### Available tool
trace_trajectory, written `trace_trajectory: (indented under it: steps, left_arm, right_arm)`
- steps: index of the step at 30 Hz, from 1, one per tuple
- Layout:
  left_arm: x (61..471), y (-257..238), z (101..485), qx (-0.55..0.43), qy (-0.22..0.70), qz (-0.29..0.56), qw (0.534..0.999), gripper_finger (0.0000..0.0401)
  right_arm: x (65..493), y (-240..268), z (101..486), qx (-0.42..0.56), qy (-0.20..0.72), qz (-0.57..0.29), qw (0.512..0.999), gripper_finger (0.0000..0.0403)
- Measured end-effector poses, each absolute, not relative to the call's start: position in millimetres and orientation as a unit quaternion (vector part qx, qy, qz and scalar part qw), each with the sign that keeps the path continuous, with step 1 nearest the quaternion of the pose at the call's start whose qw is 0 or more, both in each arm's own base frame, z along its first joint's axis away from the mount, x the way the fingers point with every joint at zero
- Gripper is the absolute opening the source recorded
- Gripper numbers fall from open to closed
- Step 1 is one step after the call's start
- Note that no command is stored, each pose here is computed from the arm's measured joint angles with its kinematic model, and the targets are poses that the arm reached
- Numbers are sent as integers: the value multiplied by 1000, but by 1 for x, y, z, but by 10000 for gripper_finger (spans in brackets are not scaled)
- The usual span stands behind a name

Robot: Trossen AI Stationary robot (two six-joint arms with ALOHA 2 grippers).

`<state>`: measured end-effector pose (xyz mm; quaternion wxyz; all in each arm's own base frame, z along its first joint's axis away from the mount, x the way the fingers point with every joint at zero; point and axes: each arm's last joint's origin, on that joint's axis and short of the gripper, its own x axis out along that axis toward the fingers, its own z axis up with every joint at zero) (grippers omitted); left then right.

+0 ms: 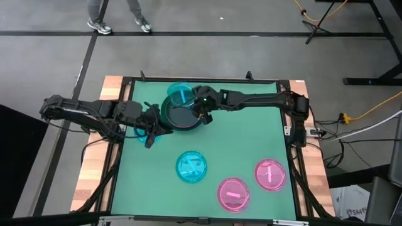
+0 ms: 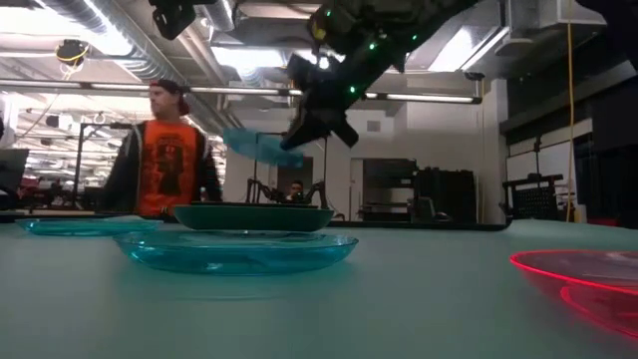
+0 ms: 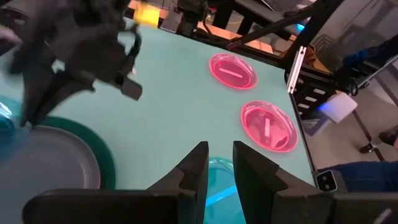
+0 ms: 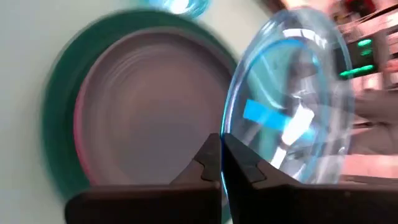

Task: Stack plastic plates
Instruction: Stack the top right blue plate on top of the black plate

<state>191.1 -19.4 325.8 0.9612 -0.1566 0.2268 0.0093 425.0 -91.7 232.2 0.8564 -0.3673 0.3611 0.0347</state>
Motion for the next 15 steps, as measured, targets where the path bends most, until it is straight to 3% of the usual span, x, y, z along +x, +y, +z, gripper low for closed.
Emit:
trace_trajectory:
  steps: [15]
  left_arm:
    - [191, -21, 326, -154, 227, 4, 962, 66]
  right_arm:
    - [437, -92, 183, -341, 394, 86, 849, 0]
